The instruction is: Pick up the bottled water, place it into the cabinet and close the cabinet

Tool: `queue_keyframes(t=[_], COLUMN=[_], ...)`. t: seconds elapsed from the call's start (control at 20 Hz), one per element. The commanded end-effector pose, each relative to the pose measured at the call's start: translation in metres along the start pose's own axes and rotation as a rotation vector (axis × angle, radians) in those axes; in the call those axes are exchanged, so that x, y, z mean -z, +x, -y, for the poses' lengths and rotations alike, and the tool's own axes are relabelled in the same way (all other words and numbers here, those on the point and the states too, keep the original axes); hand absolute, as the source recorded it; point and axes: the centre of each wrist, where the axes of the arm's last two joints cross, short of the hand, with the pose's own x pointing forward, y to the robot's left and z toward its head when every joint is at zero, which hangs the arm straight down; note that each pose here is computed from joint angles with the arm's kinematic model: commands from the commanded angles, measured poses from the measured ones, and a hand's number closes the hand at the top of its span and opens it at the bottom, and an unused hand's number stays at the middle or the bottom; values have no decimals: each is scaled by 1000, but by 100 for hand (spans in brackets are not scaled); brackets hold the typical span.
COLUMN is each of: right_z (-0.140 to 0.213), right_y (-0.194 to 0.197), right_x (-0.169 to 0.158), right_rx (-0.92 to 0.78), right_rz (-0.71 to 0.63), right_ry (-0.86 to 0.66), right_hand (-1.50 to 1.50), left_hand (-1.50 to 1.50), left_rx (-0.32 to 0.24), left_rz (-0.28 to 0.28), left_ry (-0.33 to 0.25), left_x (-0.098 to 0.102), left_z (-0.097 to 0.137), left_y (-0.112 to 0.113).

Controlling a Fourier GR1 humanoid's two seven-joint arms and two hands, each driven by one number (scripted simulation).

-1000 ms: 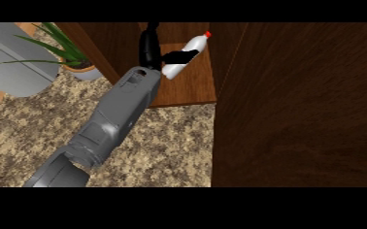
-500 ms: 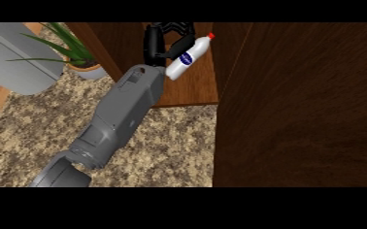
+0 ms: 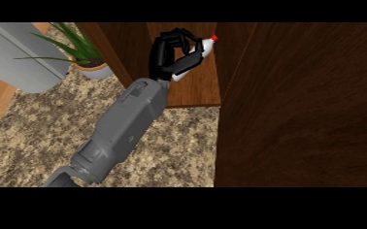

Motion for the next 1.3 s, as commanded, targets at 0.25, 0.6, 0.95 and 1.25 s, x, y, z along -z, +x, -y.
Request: queue_keyframes(t=[0.25, 0.6, 0.95, 1.25], right_z=[-10, -13, -16, -4], right_y=[35, 31, 31, 35], right_x=[15, 15, 8, 19], right_rx=[-6, -51, -36, -123], right_rz=[25, 40, -11, -12], right_ry=[-26, -36, 62, 401], right_hand=[-150, -150, -150, 150], left_hand=[-150, -150, -150, -150], left_rx=[-277, -299, -250, -259], left_rz=[-128, -142, -148, -125], left_ry=[-207, -164, -66, -112], left_x=[-80, -153, -220, -244], left_z=[18, 10, -70, -116], left_y=[-15, -8, 14, 33])
